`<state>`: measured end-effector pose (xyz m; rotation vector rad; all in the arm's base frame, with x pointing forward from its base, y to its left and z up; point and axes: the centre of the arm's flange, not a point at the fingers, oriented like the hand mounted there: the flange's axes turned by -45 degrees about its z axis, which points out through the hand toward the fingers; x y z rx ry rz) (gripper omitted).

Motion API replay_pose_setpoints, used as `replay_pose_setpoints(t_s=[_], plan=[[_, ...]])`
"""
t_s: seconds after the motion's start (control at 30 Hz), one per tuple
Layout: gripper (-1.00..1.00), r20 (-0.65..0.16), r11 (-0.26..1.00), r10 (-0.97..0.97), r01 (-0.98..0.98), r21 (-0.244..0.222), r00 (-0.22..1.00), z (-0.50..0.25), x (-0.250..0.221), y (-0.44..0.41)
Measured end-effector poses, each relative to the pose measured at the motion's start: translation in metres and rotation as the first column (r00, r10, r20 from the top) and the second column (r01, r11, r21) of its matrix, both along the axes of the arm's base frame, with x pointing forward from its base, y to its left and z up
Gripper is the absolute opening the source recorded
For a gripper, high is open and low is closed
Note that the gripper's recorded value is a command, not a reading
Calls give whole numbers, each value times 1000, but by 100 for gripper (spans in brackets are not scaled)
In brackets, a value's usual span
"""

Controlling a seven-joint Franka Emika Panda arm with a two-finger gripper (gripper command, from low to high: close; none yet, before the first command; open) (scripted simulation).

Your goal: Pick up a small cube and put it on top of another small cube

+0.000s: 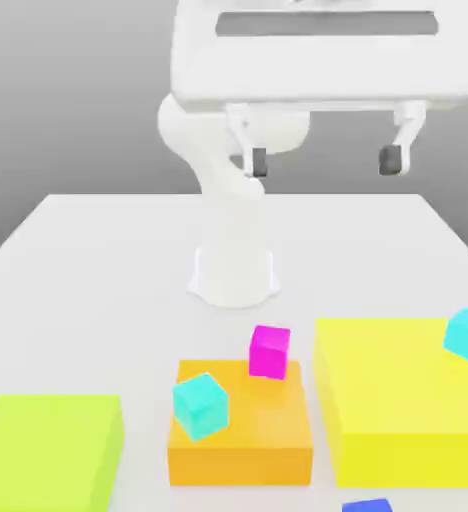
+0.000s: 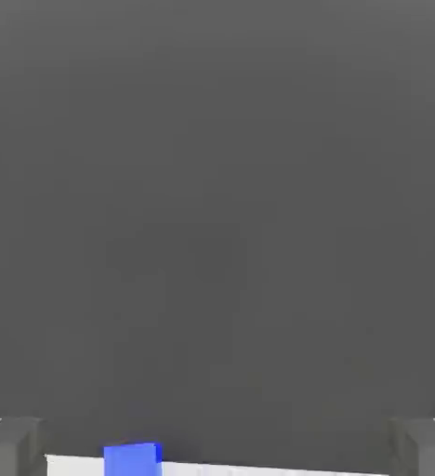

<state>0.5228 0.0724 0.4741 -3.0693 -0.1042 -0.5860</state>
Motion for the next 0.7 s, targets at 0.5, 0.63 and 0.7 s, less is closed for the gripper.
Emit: replay_pose_setpoints(t_s=[0.5,0.63,0.7], plan=[[0,-348,997,64,-78,-26,935,-265,19,68],[0,-366,996,67,-82,-27,928,-328,17,72],[-100,-367,996,67,-82,-27,928,-339,17,72]])
